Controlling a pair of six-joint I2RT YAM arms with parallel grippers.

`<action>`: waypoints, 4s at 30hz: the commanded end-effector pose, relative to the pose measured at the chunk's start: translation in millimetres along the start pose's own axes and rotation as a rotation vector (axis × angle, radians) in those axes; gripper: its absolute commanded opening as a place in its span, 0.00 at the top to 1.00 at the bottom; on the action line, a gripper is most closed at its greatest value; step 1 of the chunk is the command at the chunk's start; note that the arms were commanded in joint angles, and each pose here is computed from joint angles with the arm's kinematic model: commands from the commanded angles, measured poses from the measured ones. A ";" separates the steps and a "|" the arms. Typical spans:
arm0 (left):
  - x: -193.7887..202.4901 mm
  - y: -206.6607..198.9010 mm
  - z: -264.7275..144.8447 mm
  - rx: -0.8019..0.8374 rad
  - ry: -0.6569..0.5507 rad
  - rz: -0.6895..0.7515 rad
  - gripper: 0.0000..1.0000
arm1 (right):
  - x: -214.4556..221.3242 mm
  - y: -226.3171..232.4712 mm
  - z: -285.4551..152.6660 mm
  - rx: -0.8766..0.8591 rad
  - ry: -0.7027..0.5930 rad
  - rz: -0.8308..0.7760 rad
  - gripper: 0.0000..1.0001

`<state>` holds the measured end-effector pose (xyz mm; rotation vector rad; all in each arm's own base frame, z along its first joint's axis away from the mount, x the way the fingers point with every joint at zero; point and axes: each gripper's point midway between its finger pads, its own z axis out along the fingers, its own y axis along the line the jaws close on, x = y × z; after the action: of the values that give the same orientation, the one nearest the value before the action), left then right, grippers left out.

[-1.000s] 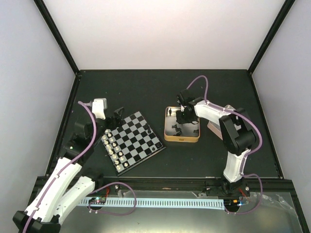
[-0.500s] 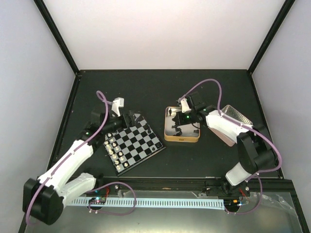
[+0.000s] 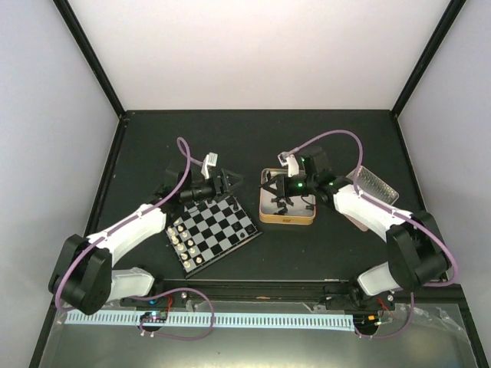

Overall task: Set up the chess pieces on the board
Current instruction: Place the chess piece on the chessboard, then pick up the chess piece from the storage box.

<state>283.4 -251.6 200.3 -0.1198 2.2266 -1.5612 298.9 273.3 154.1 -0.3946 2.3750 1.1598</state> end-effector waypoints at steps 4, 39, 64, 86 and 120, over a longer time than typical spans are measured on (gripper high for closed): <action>-19.8 -9.4 -15.3 -0.036 -0.154 -0.005 0.29 | -7.6 51.6 -8.8 -0.268 -0.008 0.091 0.92; -39.4 40.2 -188.5 -0.636 -0.775 0.172 0.21 | 85.0 28.2 118.8 0.550 0.450 -0.251 0.84; -36.8 44.6 -187.0 -0.649 -0.755 0.180 0.20 | 91.7 22.9 139.4 0.543 0.474 -0.227 0.87; -36.6 44.6 -186.7 -0.652 -0.748 0.190 0.19 | 67.8 54.1 122.6 0.472 0.393 -0.230 0.73; -37.0 32.1 -168.9 -0.568 -0.691 0.289 0.15 | 31.5 -138.5 10.7 0.854 0.322 -0.057 0.69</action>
<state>257.9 -84.6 225.0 -0.3951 1.9665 -0.5696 325.9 202.5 40.9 -0.3273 2.8521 0.0637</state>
